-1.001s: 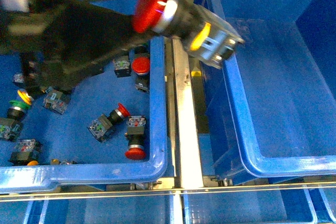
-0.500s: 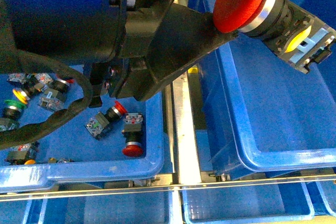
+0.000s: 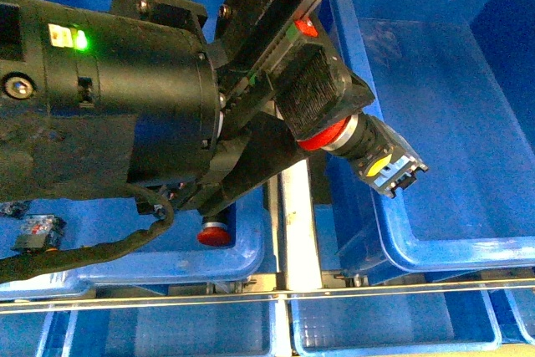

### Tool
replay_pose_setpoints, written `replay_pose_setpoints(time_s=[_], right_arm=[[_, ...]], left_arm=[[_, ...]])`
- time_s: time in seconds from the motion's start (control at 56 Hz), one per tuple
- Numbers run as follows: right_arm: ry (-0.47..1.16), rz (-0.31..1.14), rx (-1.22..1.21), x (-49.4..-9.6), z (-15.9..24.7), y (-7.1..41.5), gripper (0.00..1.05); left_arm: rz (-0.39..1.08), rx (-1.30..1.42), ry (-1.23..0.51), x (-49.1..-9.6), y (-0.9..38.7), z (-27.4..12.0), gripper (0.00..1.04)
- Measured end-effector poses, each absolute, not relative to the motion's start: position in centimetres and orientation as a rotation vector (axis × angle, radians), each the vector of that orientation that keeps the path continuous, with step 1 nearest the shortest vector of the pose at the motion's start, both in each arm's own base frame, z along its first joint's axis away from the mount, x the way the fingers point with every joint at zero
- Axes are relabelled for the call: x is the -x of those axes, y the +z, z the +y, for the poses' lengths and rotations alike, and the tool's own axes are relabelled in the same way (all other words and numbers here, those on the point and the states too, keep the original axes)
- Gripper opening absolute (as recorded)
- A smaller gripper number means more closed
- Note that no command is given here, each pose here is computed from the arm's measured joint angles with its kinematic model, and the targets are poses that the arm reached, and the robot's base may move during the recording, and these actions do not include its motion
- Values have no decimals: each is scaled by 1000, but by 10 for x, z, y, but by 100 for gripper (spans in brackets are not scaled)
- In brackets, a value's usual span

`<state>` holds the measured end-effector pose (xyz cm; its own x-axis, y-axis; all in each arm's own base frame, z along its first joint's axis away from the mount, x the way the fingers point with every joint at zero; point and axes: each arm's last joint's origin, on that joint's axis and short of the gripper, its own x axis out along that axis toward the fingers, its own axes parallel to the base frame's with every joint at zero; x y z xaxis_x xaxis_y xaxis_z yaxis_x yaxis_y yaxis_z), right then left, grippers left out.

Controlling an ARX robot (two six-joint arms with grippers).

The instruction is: Pick red and yellow buttons and place in box

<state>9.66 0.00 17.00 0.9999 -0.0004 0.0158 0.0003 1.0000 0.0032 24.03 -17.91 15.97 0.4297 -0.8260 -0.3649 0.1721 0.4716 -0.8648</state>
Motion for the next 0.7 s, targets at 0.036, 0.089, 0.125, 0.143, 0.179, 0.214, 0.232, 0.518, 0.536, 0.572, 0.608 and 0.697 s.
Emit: replay_pose_setpoints(time_s=[0.036, 0.089, 0.125, 0.143, 0.179, 0.214, 0.232, 0.518, 0.536, 0.572, 0.608, 0.697], right_arm=[[0, -16, -3, -97, 0, 170, 98], [0, -16, -3, -97, 0, 170, 98], [0, -16, -3, -97, 0, 170, 98], [0, -16, -3, -97, 0, 170, 98], [0, -16, -3, -97, 0, 170, 98], [0, -16, -3, -97, 0, 170, 98], [0, -16, -3, -97, 0, 170, 98], [0, -16, -3, -97, 0, 170, 98], [0, -16, -3, -97, 0, 170, 98], [0, -16, -3, -97, 0, 170, 98], [0, -16, -3, -97, 0, 170, 98], [0, -16, -3, -97, 0, 170, 98]], left_arm=[[912, 853, -729, -241, 158, -180, 36], [915, 849, -727, -244, 156, -182, 36], [914, 849, -729, -246, 156, -183, 36], [912, 849, -731, -248, 156, -185, 36], [908, 850, -734, -252, 157, -187, 36], [902, 851, -737, -255, 158, -190, 36], [896, 852, -741, -257, 159, -191, 36], [852, 870, -778, -274, 171, -208, 36], [852, 871, -779, -275, 170, -209, 36], [854, 873, -778, -275, 170, -210, 36], [857, 876, -777, -276, 169, -211, 36], [866, 876, -778, -279, 167, -218, 36]])
